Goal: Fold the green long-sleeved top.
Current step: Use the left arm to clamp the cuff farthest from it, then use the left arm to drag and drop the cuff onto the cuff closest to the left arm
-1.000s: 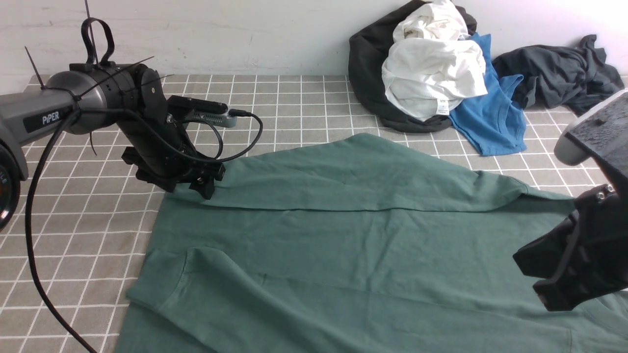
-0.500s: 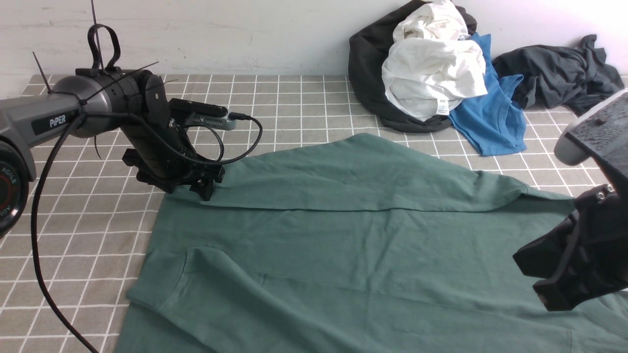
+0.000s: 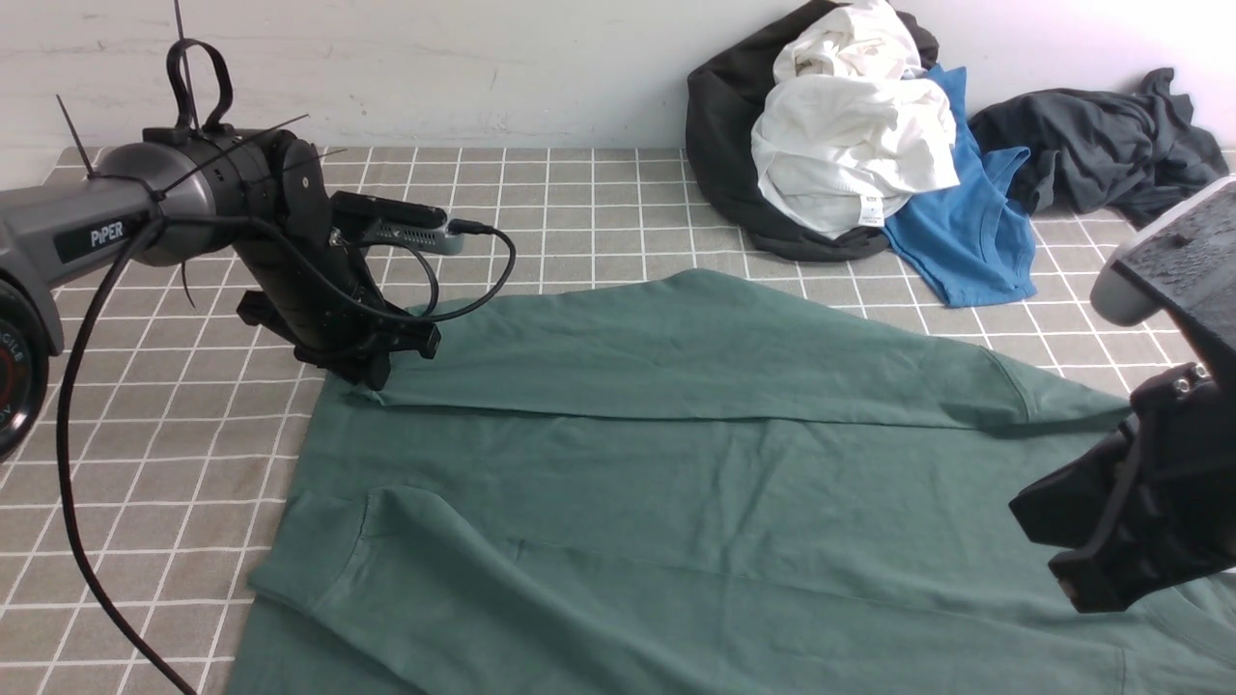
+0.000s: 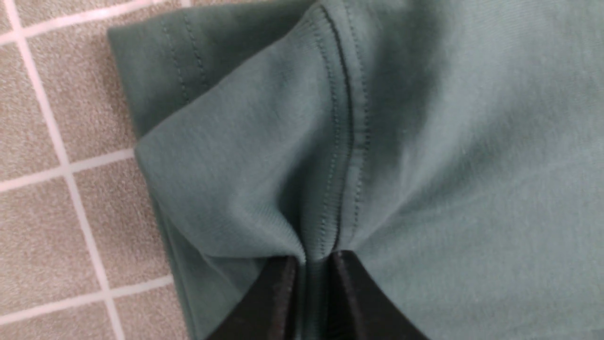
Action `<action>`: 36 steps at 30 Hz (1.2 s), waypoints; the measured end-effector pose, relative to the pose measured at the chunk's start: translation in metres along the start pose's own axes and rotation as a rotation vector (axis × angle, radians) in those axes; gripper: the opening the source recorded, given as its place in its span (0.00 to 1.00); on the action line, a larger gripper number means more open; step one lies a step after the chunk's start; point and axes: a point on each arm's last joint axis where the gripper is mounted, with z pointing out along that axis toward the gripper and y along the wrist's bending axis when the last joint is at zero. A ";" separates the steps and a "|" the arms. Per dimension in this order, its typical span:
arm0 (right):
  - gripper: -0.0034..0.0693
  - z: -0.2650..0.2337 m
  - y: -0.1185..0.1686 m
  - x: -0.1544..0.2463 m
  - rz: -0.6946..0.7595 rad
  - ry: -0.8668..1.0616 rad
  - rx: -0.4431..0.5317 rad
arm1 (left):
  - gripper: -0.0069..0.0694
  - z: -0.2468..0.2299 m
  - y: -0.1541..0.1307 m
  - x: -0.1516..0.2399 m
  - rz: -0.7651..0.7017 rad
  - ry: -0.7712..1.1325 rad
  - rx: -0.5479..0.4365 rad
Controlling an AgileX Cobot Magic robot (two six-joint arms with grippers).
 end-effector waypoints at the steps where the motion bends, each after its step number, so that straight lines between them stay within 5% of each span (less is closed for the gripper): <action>1: 0.03 0.000 0.000 0.000 0.001 0.000 -0.001 | 0.16 -0.001 0.000 0.000 0.002 0.000 0.000; 14: 0.03 0.000 -0.005 0.001 -0.046 0.013 0.056 | 0.16 -0.078 -0.014 0.014 0.013 0.064 0.079; 26: 0.03 0.000 -0.005 0.005 -0.039 0.051 0.057 | 0.16 -0.131 -0.033 0.144 -0.033 0.183 0.162; 36: 0.03 0.000 -0.001 0.008 -0.011 0.089 0.012 | 0.17 -0.094 -0.033 0.210 -0.019 0.268 0.155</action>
